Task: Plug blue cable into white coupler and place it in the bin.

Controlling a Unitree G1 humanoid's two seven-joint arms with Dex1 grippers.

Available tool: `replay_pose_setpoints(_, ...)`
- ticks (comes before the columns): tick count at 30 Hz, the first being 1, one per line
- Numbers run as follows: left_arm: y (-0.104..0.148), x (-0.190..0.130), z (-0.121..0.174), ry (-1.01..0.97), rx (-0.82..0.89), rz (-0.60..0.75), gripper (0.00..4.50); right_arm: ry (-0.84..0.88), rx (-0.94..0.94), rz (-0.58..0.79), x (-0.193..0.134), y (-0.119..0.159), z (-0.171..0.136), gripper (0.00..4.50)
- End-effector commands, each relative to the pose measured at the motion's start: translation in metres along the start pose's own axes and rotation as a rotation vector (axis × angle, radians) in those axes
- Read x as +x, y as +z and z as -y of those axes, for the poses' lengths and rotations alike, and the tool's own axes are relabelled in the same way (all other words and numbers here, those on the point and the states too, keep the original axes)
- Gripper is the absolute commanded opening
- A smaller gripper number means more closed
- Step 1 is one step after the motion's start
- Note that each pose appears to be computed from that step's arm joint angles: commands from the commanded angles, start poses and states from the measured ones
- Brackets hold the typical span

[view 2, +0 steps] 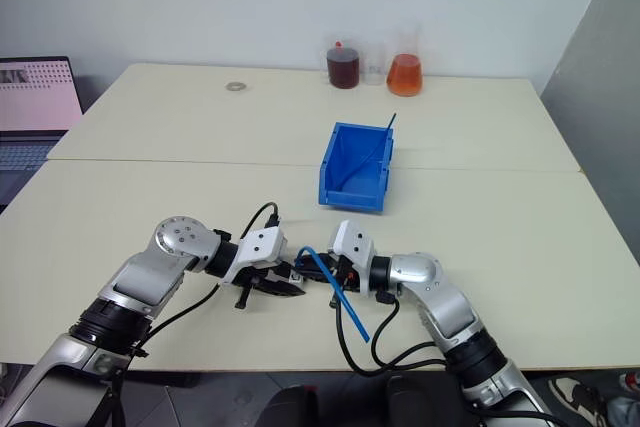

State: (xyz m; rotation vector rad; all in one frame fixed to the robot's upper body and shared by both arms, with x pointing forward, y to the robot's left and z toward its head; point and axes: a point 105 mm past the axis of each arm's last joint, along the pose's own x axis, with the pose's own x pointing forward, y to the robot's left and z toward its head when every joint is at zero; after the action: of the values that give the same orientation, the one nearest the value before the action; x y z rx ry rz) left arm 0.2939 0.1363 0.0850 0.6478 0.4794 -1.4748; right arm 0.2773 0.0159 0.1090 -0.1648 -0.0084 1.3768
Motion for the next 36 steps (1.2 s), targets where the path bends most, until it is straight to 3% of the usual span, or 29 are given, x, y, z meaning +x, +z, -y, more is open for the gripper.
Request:
replay_pose_setpoints(1, 0.000, -0.003, 0.001, 0.009, 0.016, -0.019, 0.80, 0.037, -0.017, -0.024, 0.003, -0.003, -0.003, 0.07)
replay_pose_setpoints(14, -0.001, -0.001, 0.002, 0.002, 0.014, -0.025, 0.80, 0.113, -0.053, -0.089, 0.009, -0.010, -0.007, 0.07)
replay_pose_setpoints(36, -0.005, -0.001, 0.006, 0.001, 0.000, -0.021, 0.80, 0.078, -0.107, -0.133, 0.010, -0.019, 0.004, 0.07)
